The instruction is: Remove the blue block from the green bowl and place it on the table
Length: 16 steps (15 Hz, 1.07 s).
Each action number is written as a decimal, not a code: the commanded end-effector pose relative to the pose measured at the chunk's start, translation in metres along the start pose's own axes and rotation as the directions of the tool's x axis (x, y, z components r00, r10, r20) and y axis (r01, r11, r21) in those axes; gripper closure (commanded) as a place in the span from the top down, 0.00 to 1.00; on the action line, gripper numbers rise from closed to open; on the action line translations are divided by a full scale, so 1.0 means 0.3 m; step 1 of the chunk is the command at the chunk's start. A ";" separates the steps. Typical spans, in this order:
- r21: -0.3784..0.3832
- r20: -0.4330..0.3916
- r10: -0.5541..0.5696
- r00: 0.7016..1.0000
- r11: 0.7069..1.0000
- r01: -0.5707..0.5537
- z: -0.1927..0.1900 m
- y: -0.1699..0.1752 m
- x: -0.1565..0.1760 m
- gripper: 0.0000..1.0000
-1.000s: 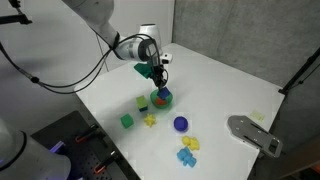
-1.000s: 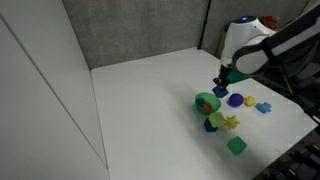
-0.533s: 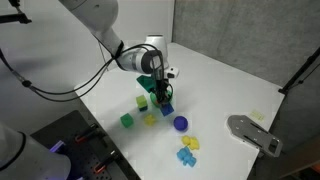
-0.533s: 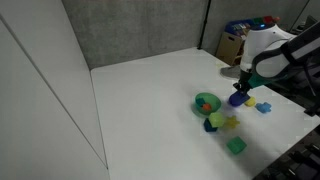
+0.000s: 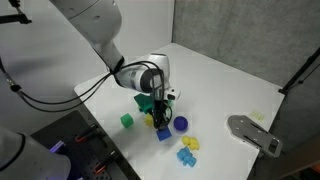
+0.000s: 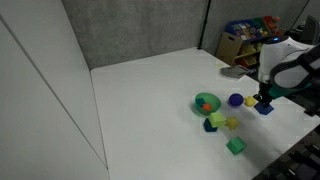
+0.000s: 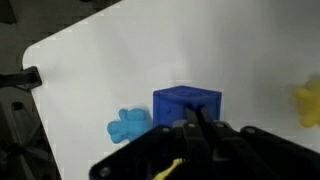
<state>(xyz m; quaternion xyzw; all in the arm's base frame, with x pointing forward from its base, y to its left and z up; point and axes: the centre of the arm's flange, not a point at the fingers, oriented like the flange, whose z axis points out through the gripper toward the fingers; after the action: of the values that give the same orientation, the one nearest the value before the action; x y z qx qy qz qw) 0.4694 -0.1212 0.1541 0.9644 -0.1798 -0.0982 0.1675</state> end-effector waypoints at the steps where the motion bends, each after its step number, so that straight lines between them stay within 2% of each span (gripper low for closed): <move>1: -0.029 0.030 0.026 0.999 0.999 -0.025 0.032 0.076 -0.013 0.03; 2: -0.036 0.032 0.036 0.999 0.999 -0.035 0.040 0.089 -0.012 0.04; 3: -0.037 0.037 0.042 0.998 0.998 -0.040 0.045 0.101 -0.011 0.32; 4: -0.038 0.038 0.042 0.998 0.998 -0.040 0.048 0.109 -0.010 0.32; 5: -0.041 0.031 0.040 0.999 0.998 -0.039 0.049 0.114 -0.008 0.39; 12: 0.017 0.007 0.018 1.000 1.000 -0.018 -0.022 0.055 0.031 0.95; 13: 0.028 -0.001 0.015 1.000 0.999 -0.015 -0.040 0.035 0.043 1.00; 16: 0.074 -0.044 0.004 0.999 0.997 -0.001 -0.121 -0.034 0.080 1.00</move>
<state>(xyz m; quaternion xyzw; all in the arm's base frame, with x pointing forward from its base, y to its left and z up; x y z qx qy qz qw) 0.4831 -0.1228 0.1619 0.9653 -0.1902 -0.0872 0.1565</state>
